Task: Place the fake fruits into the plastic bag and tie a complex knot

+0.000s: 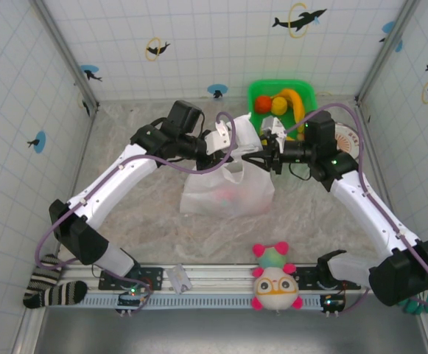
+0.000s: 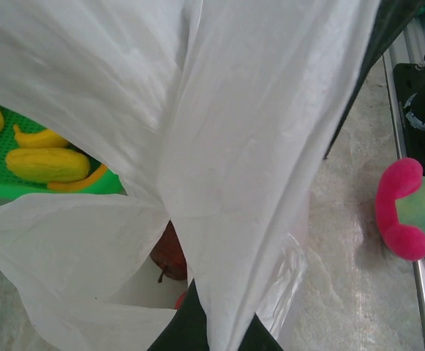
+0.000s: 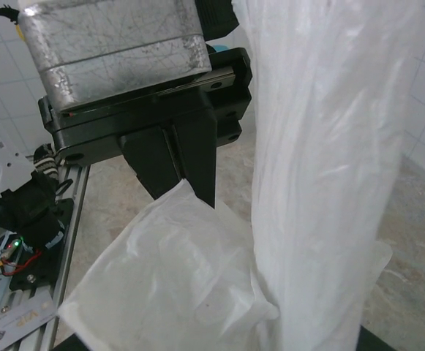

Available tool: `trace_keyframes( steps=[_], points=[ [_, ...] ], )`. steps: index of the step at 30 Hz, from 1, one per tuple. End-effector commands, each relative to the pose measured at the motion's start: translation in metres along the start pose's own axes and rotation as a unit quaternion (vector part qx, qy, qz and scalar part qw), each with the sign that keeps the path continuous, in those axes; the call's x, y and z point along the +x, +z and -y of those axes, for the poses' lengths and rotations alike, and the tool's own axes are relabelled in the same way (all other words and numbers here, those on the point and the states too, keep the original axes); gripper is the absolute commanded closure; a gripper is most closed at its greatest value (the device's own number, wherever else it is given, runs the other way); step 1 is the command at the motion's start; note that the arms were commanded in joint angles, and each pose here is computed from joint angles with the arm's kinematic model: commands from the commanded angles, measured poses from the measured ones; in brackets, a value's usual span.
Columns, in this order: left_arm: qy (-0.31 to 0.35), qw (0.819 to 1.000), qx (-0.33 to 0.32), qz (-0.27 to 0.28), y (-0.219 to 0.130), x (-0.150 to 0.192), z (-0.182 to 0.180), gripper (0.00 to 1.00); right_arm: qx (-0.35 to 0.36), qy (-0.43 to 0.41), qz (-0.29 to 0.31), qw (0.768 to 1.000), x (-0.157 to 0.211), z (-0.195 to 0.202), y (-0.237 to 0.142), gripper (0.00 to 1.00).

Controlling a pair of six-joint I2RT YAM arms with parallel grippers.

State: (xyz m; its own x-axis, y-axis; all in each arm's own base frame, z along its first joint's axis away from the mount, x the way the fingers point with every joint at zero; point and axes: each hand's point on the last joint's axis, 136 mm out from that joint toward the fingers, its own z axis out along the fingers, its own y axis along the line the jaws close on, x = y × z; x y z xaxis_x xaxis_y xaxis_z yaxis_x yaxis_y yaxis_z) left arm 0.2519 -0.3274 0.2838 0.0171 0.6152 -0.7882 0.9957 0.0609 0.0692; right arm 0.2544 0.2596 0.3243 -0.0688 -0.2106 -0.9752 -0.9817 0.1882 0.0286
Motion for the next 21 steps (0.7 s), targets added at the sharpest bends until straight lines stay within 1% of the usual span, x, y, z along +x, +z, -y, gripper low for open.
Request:
trace_keyframes(
  steps=[1, 11, 15, 18, 21],
  points=[
    [0.007, 1.0, -0.007, -0.002, -0.005, -0.006, 0.0, 1.0, -0.002, -0.032, 0.024, 0.999, -0.025, -0.003, -0.002, 0.59],
    [0.021, 0.999, -0.029, 0.017, -0.015, -0.016, -0.002, 1.0, 0.002, -0.029, 0.02, 0.999, -0.023, -0.001, -0.001, 0.61],
    [0.025, 0.999, -0.039, 0.021, -0.019, -0.018, -0.003, 1.0, 0.004, -0.031, 0.019, 0.999, -0.023, -0.001, -0.001, 0.63],
    [0.026, 0.999, -0.042, 0.021, -0.02, -0.018, -0.003, 1.0, 0.004, -0.032, 0.02, 0.999, -0.025, -0.001, -0.002, 0.66],
    [0.024, 0.999, -0.039, 0.02, -0.018, -0.017, -0.003, 1.0, 0.004, -0.032, 0.02, 0.999, -0.024, -0.001, -0.001, 0.68]
  ],
)
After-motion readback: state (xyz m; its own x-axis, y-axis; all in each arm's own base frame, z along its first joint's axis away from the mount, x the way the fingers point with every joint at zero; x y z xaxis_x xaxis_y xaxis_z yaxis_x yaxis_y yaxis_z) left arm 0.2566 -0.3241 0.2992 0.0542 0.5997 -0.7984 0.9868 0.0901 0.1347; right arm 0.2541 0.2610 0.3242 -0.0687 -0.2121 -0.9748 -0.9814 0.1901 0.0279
